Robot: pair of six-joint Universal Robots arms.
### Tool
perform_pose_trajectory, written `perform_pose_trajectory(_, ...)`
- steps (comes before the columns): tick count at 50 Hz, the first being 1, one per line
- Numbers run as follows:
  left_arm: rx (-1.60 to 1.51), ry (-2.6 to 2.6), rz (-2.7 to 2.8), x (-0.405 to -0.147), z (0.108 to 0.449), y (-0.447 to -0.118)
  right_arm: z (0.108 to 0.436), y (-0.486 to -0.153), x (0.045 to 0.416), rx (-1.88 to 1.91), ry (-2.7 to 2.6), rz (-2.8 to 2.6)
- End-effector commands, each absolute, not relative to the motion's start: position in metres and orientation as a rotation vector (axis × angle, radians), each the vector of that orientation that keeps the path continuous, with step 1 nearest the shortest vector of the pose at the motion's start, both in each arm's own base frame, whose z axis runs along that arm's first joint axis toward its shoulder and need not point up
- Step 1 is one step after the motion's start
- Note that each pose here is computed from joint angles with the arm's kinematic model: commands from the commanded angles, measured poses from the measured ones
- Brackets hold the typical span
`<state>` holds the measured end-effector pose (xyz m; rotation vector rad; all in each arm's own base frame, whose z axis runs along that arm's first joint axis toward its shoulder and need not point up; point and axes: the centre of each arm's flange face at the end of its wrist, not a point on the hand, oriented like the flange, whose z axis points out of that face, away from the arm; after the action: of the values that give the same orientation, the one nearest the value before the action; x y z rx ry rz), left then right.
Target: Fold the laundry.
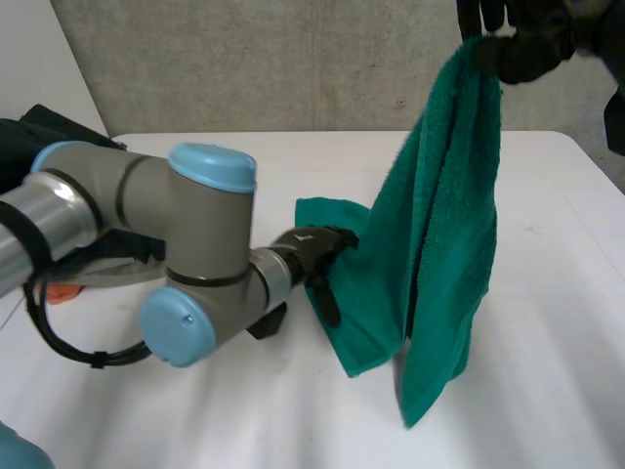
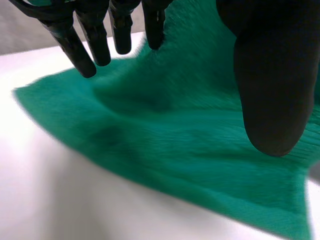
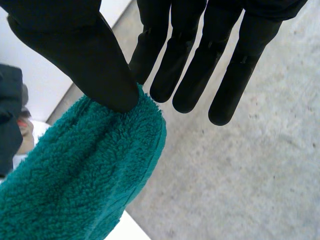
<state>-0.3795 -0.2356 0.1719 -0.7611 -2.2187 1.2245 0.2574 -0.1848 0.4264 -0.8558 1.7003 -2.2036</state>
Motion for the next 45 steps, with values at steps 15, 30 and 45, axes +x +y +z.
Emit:
perform_pose_trajectory(15,-0.618,-2.056,1.032,-0.442,0.168,-0.18,0.444,-0.159,0.267,-0.887,1.652,-2.261)
perform_pose_trajectory(30,-0.311,-2.145,1.346,-0.367,0.244,-0.252,0.393,-0.21,0.242,-0.913,1.918,-2.204)
perform_pose_trajectory(45,-1.037,-2.41,1.611,-0.306,0.231,-0.313,0.23,-0.239,0.24,-1.179,2.175,-1.62)
